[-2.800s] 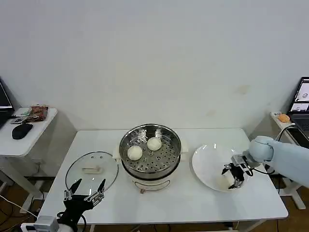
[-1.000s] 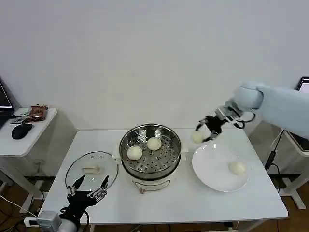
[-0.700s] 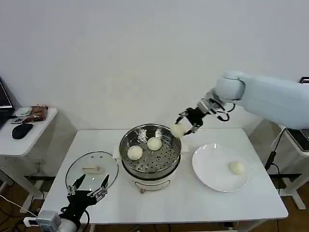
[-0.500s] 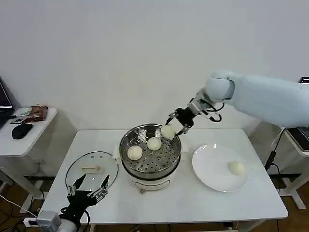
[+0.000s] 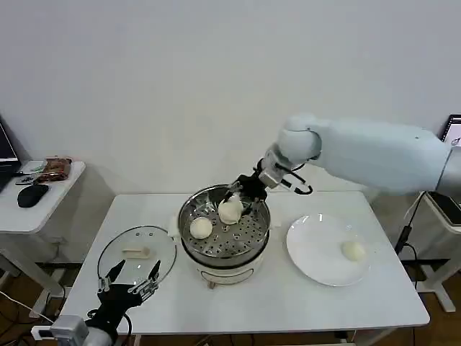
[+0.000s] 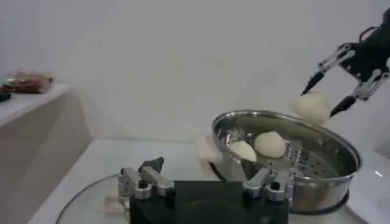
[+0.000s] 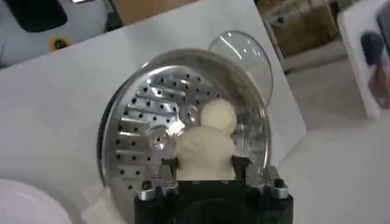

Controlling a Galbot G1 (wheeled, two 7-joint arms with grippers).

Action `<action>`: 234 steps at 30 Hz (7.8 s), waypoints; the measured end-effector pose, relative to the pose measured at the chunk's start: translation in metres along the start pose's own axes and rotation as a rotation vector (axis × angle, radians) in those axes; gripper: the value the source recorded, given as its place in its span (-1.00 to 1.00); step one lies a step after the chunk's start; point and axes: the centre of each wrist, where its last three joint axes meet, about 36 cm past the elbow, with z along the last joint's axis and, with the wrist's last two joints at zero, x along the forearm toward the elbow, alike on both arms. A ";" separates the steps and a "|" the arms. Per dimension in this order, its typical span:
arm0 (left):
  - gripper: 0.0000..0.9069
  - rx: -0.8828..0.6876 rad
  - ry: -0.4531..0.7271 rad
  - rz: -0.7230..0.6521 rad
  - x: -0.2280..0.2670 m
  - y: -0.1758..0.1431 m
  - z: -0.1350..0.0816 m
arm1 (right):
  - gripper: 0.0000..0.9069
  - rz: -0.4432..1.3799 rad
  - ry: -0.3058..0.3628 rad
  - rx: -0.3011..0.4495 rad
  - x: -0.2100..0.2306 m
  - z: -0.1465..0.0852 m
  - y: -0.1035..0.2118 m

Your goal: Take steamed baozi put them in steamer then cover it.

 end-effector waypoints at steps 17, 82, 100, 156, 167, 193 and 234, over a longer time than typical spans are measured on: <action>1.00 -0.003 -0.011 0.000 -0.002 0.001 -0.002 | 0.36 -0.070 -0.001 0.204 -0.033 -0.017 -0.005; 1.00 0.014 -0.008 0.005 0.001 0.000 -0.002 | 1.00 -0.038 0.093 0.339 -0.030 -0.010 0.003; 1.00 0.021 -0.011 0.015 0.002 -0.002 -0.004 | 1.00 0.003 0.231 -0.166 0.054 0.020 0.081; 1.00 0.019 0.006 -0.017 0.009 0.003 -0.002 | 1.00 -0.226 0.344 -0.873 0.023 0.123 0.352; 1.00 0.020 0.002 -0.016 0.009 0.002 -0.003 | 1.00 -0.251 0.348 -0.897 0.007 0.132 0.363; 1.00 0.022 -0.004 -0.014 0.010 0.001 -0.005 | 0.76 -0.238 0.355 -0.950 -0.018 0.142 0.371; 1.00 0.037 -0.008 -0.018 0.013 -0.004 -0.006 | 0.33 -0.219 0.350 -0.999 0.009 0.134 0.381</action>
